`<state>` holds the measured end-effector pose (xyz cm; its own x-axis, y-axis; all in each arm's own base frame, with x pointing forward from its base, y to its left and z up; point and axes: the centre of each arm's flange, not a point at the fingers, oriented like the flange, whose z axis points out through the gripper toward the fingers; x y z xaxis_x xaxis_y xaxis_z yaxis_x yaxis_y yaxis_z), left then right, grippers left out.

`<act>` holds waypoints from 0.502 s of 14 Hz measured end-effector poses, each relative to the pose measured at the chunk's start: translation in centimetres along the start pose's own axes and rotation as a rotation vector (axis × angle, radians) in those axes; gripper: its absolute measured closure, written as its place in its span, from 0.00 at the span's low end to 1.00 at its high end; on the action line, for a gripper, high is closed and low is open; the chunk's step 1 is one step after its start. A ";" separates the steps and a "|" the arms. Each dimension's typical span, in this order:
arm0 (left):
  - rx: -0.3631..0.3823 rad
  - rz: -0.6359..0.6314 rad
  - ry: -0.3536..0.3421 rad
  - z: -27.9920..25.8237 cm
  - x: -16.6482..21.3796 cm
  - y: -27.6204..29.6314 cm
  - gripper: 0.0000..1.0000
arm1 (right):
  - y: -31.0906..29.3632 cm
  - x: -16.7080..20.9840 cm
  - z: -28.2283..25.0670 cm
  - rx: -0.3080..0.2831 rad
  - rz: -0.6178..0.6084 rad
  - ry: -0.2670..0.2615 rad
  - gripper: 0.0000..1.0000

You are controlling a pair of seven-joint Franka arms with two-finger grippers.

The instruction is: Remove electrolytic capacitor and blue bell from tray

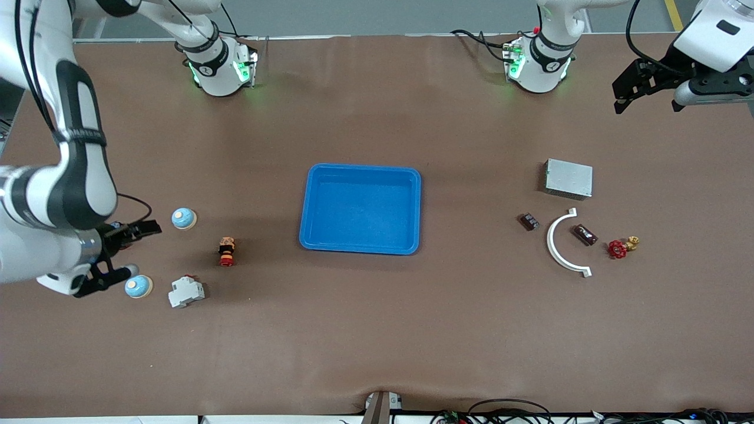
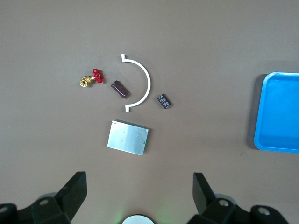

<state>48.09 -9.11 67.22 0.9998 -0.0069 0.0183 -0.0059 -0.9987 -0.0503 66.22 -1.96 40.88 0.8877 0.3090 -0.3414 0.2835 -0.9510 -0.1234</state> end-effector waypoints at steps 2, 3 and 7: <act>0.000 0.001 0.000 0.0 0.0 0.1 0.00 | -1.1 -3.5 -3.6 -0.014 0.061 0.027 0.00; 0.001 0.005 0.001 0.0 -0.1 0.3 0.00 | -1.6 -5.4 -4.9 -0.023 0.083 0.043 0.00; 0.003 0.023 0.004 -0.1 -0.2 1.3 0.00 | -2.9 -12.2 -7.3 -0.049 0.131 0.113 0.00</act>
<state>47.88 -10.36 67.24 0.9993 -0.0301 0.0210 -0.0289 -0.9981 -0.0540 57.18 -3.09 52.18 0.9525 0.1816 -0.2445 0.1775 -0.9834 -0.0387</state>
